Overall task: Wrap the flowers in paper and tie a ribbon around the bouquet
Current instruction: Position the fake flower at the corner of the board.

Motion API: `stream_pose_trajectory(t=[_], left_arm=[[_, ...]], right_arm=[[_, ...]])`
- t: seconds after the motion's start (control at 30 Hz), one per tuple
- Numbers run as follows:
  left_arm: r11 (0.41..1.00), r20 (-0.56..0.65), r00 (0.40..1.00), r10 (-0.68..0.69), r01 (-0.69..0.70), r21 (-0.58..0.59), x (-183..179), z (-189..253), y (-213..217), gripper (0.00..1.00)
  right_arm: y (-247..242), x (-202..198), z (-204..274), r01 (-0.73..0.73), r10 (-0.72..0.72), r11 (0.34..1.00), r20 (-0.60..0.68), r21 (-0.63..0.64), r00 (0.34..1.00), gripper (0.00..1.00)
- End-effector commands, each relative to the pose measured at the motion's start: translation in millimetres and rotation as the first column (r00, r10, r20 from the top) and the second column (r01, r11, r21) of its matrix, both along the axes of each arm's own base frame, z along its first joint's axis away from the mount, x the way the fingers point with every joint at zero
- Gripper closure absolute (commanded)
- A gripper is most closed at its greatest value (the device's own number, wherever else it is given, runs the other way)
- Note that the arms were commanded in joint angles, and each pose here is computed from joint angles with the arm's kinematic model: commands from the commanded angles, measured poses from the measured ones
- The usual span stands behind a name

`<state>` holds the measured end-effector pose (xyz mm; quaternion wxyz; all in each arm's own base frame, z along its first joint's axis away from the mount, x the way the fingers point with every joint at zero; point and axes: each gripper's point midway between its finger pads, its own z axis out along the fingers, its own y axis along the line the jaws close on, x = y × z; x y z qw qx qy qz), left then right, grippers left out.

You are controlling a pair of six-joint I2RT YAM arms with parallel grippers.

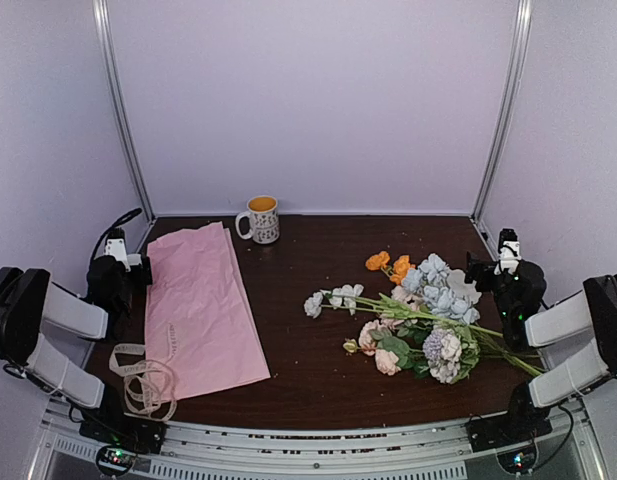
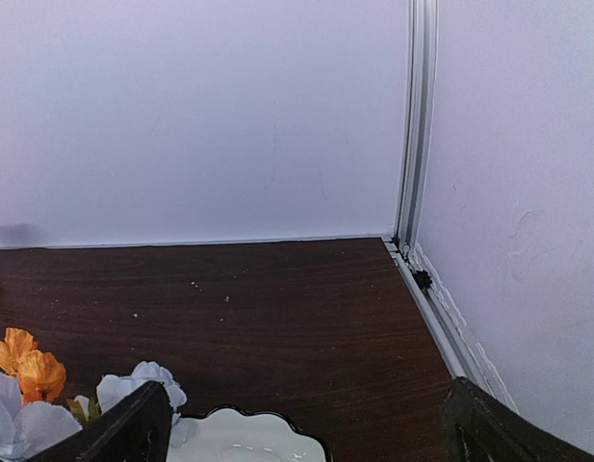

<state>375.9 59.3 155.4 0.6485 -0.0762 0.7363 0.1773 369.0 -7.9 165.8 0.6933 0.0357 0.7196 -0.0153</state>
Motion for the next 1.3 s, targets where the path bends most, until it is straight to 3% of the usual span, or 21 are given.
stream_pose_trajectory(t=[0.0,0.17,0.33,0.47,0.53,0.63,0.7,0.83,1.0,1.17,1.27], left_arm=[[1.000,0.044,0.999,-0.007,0.007,-0.008,3,11,0,0.02],[1.000,0.046,0.999,-0.013,0.013,0.001,2,16,0,0.02],[0.998,-0.023,0.998,-0.053,0.053,0.025,13,55,-12,0.03],[0.965,0.148,0.953,-0.263,0.263,0.021,13,111,-59,0.05],[0.922,0.133,0.912,-0.387,0.378,0.088,17,128,-98,0.06],[0.837,0.029,0.842,-0.539,0.531,0.132,25,132,-159,0.06],[0.776,-0.020,0.784,-0.621,0.618,0.124,28,130,-194,0.06],[0.660,-0.091,0.670,-0.737,0.742,0.117,23,119,-254,0.06],[0.576,-0.161,0.582,-0.797,0.813,0.083,13,103,-291,0.06],[0.532,-0.188,0.533,-0.825,0.845,0.063,4,89,-306,0.06],[0.532,-0.195,0.531,-0.825,0.845,0.054,4,85,-307,0.06]], right_arm=[[-4,3,9,0.022,-0.022,1.000,0.025,-0.003,0.999,0.00],[-4,4,9,0.022,-0.022,1.000,0.020,-0.004,1.000,0.00],[-5,-1,24,0.027,-0.027,1.000,0.048,0.008,0.998,0.00],[8,-3,57,-0.049,0.048,0.998,0.021,0.037,0.999,0.00],[40,-6,73,-0.232,0.233,0.969,-0.010,0.087,0.972,0.06],[90,-10,99,-0.443,0.456,0.874,-0.018,0.200,0.890,0.22],[124,-13,102,-0.500,0.534,0.828,-0.088,0.254,0.841,0.34],[211,-48,91,-0.655,0.696,0.718,-0.274,0.236,0.664,0.47],[257,-102,45,-0.685,0.641,0.701,-0.595,0.198,0.484,0.69],[288,-182,-27,-0.757,0.562,0.603,-0.808,0.253,0.177,0.87],[293,-216,-64,-0.744,0.480,0.600,-0.876,0.293,0.043,1.00]])
